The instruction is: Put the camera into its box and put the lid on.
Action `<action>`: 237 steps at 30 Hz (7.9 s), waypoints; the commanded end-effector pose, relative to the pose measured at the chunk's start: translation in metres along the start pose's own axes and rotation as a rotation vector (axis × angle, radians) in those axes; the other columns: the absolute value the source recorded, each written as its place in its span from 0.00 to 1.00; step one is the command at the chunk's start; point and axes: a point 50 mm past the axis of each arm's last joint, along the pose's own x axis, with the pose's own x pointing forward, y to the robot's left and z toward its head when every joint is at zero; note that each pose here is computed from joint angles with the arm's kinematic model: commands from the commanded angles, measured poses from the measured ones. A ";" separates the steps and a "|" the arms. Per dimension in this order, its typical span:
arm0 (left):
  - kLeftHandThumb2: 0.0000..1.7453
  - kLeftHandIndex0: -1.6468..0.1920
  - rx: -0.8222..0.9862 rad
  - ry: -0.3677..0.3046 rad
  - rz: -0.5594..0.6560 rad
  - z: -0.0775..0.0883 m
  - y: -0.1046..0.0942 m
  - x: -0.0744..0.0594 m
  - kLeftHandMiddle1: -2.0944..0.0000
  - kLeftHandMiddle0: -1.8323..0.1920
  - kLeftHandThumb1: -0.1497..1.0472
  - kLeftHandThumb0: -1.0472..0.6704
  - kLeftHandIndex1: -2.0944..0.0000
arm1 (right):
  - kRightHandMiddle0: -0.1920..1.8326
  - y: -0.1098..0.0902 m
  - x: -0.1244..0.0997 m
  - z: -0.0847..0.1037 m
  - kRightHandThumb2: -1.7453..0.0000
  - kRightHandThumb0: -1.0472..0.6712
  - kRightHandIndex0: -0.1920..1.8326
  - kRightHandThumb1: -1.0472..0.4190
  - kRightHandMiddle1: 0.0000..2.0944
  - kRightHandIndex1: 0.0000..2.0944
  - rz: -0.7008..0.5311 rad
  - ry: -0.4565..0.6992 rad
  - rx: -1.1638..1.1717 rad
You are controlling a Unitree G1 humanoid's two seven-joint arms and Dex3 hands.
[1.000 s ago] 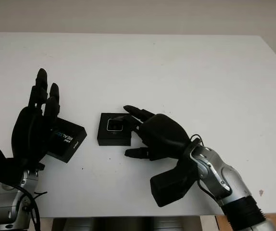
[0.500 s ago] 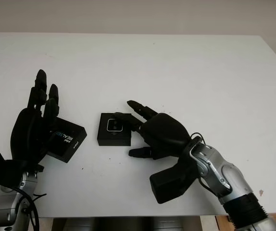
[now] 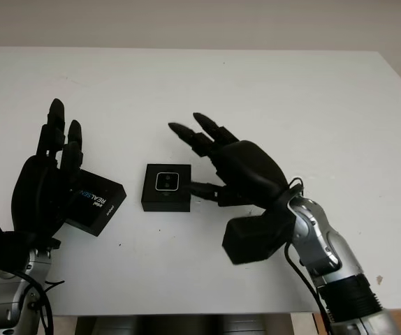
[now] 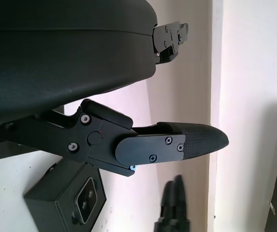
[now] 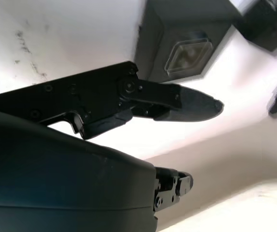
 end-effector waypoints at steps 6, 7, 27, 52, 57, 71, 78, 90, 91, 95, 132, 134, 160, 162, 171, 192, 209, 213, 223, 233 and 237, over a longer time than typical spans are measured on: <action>0.28 1.00 0.060 -0.074 -0.010 0.018 0.014 0.005 0.99 1.00 1.00 0.19 0.99 | 0.08 -0.019 0.009 0.003 0.70 0.20 0.07 0.00 0.04 0.02 -0.105 0.055 0.259; 0.28 1.00 0.088 -0.074 -0.017 0.021 0.018 0.006 0.99 1.00 1.00 0.19 0.99 | 0.08 -0.020 0.010 0.002 0.70 0.20 0.07 0.00 0.04 0.02 -0.106 0.064 0.272; 0.03 0.73 0.997 -0.010 -0.410 0.103 0.072 0.046 0.95 0.74 0.82 0.26 0.94 | 0.08 -0.039 0.009 -0.015 0.66 0.23 0.08 0.00 0.03 0.02 -0.211 0.149 0.537; 0.03 1.00 1.454 0.270 -0.875 0.069 0.069 0.048 0.99 1.00 0.82 0.13 1.00 | 0.08 -0.044 0.006 -0.016 0.63 0.26 0.09 0.00 0.03 0.03 -0.196 0.190 0.504; 0.04 1.00 1.424 0.244 -0.837 0.060 0.071 0.044 1.00 1.00 0.85 0.13 1.00 | 0.08 -0.043 0.007 -0.015 0.63 0.25 0.09 0.00 0.03 0.03 -0.191 0.194 0.473; 0.03 1.00 1.361 0.224 -0.862 0.043 0.064 0.042 0.98 0.99 0.82 0.20 1.00 | 0.09 -0.042 0.003 -0.016 0.64 0.25 0.09 0.00 0.03 0.03 -0.202 0.214 0.482; 0.02 1.00 1.316 0.263 -0.911 0.030 0.059 0.036 0.97 0.99 0.79 0.21 1.00 | 0.09 -0.044 0.003 -0.016 0.64 0.25 0.09 0.00 0.03 0.03 -0.199 0.207 0.470; 0.03 0.98 1.291 0.315 -0.931 0.017 0.056 0.034 0.97 0.98 0.76 0.27 0.97 | 0.10 -0.043 0.002 -0.016 0.65 0.25 0.10 0.00 0.03 0.03 -0.209 0.219 0.472; 0.03 0.98 1.277 0.314 -0.926 0.015 0.056 0.034 0.97 0.98 0.76 0.27 0.97 | 0.10 -0.043 0.002 -0.016 0.65 0.25 0.10 0.00 0.03 0.03 -0.209 0.220 0.473; 0.03 0.94 1.235 0.275 -0.894 0.010 0.055 0.033 0.96 0.95 0.78 0.33 0.96 | 0.10 -0.043 0.001 -0.016 0.65 0.25 0.10 0.00 0.03 0.03 -0.210 0.228 0.471; 0.04 0.83 0.954 0.153 -0.561 -0.004 0.062 0.022 0.30 0.85 1.00 0.40 0.40 | 0.11 -0.039 0.002 -0.016 0.67 0.26 0.09 0.00 0.03 0.02 -0.216 0.230 0.530; 0.05 0.83 0.909 0.167 -0.524 0.001 0.060 0.024 0.30 0.85 1.00 0.40 0.39 | 0.11 -0.038 0.001 -0.016 0.67 0.26 0.09 0.00 0.03 0.02 -0.216 0.229 0.536; 0.04 0.81 0.849 0.128 -0.413 0.081 -0.011 0.069 0.14 0.77 1.00 0.45 0.24 | 0.13 -0.027 0.002 -0.017 0.67 0.23 0.13 0.00 0.04 0.04 -0.194 0.222 0.462; 0.03 0.80 0.846 0.150 -0.431 0.080 -0.015 0.071 0.15 0.77 0.99 0.46 0.24 | 0.12 -0.027 0.002 -0.016 0.68 0.24 0.12 0.00 0.03 0.04 -0.197 0.225 0.468; 0.03 0.78 0.812 0.342 -0.516 0.062 -0.026 0.082 0.06 0.67 0.99 0.47 0.22 | 0.12 -0.025 0.003 -0.015 0.67 0.23 0.14 0.00 0.03 0.04 -0.212 0.219 0.450; 0.05 0.81 0.656 0.447 -0.438 0.041 -0.035 0.089 0.04 0.71 1.00 0.45 0.16 | 0.14 -0.024 0.004 -0.014 0.68 0.22 0.15 0.00 0.04 0.03 -0.216 0.251 0.420; 0.05 0.81 0.685 0.445 -0.465 0.034 -0.050 0.090 0.10 0.74 1.00 0.46 0.21 | 0.10 -0.020 0.005 -0.011 0.67 0.22 0.10 0.00 0.02 0.02 -0.189 0.249 0.512; 0.05 0.82 0.665 0.461 -0.485 0.033 -0.050 0.090 0.11 0.75 1.00 0.47 0.21 | 0.11 -0.018 0.005 -0.011 0.67 0.22 0.11 0.00 0.02 0.02 -0.197 0.248 0.509; 0.06 0.79 0.614 0.542 -0.525 0.029 -0.044 0.086 0.06 0.71 1.00 0.47 0.17 | 0.10 -0.015 0.006 -0.010 0.67 0.23 0.10 0.00 0.02 0.02 -0.206 0.247 0.517; 0.06 0.82 0.508 0.644 -0.515 0.035 -0.045 0.085 0.06 0.70 1.00 0.47 0.18 | 0.11 -0.011 0.007 -0.011 0.68 0.24 0.10 0.00 0.02 0.02 -0.223 0.225 0.547; 0.07 0.87 0.492 0.678 -0.507 0.041 -0.050 0.085 0.06 0.72 1.00 0.45 0.26 | 0.11 -0.009 0.007 -0.011 0.68 0.24 0.10 0.00 0.02 0.02 -0.229 0.217 0.556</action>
